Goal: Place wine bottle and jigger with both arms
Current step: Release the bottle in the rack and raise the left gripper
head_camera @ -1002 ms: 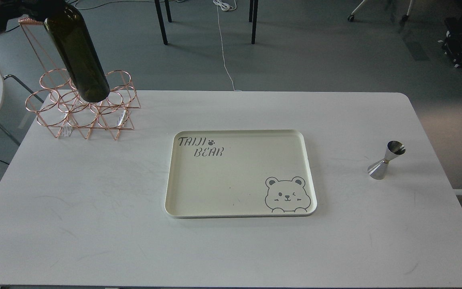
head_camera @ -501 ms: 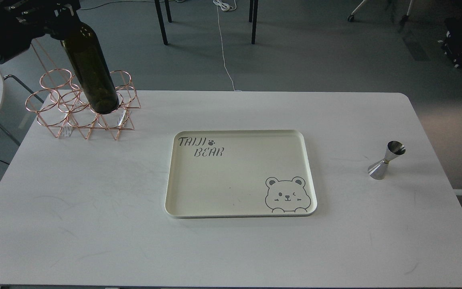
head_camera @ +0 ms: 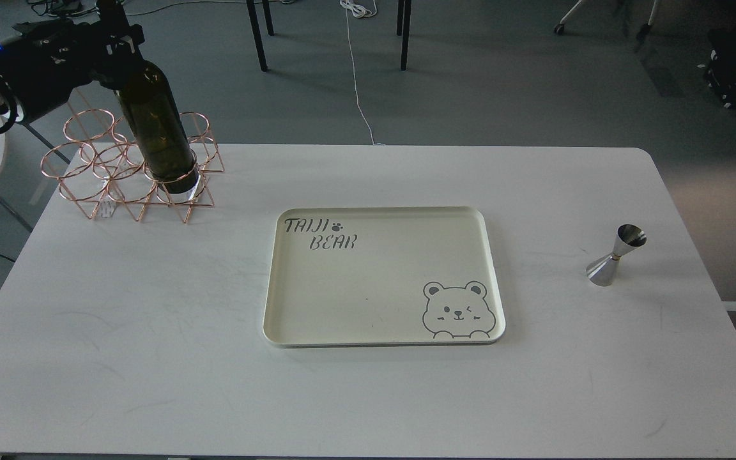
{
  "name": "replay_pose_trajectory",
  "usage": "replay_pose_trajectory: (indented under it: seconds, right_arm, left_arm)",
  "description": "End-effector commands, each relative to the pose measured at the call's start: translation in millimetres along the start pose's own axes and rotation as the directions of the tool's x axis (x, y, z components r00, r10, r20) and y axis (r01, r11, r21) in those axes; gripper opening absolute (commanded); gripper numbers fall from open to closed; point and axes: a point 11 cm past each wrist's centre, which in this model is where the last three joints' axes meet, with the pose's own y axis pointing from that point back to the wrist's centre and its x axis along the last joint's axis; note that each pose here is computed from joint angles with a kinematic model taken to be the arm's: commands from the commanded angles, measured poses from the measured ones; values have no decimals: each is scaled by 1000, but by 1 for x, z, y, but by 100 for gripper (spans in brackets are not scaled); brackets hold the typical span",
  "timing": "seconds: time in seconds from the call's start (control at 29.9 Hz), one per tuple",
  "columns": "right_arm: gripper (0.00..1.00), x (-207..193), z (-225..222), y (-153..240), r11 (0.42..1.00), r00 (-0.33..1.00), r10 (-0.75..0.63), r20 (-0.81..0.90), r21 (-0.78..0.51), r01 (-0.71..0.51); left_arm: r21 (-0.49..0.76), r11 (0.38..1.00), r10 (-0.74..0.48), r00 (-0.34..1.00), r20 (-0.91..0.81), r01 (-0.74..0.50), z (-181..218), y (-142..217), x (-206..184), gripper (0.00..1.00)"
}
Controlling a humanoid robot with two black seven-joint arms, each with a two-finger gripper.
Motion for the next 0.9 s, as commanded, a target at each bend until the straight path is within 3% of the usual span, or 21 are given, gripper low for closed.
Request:
replay_pose_trajectory:
  seconds: [0.0, 0.43, 0.6, 0.67, 0.77, 0.87]
  right_arm:
    - [98, 0, 0, 0, 1000, 1000, -1, -1, 0, 1]
    - [98, 0, 0, 0, 1000, 1000, 0, -1, -1, 0]
    - [98, 0, 0, 0, 1000, 1000, 0, -1, -1, 0]
    - [98, 0, 0, 0, 1000, 1000, 0, -1, -1, 0]
    - [98, 1, 0, 0, 1000, 1000, 1, -2, -1, -1]
    - [98, 1, 0, 0, 1000, 1000, 0, -3, -2, 0]
  left_arm:
    - [6, 1000, -7, 1000, -2, 7, -1, -1, -5, 21]
    - [22, 999, -49, 998, -27, 49, -4, -7, -29, 39]
    - [26, 999, -45, 999, -27, 46, -5, -6, -33, 57]
    - [29, 999, -37, 999, -25, 38, -6, -6, -32, 69]
    - [30, 999, -23, 999, -27, 23, -6, -7, -30, 76]
    - [29, 999, 39, 995, -87, -37, -2, -12, -21, 92]
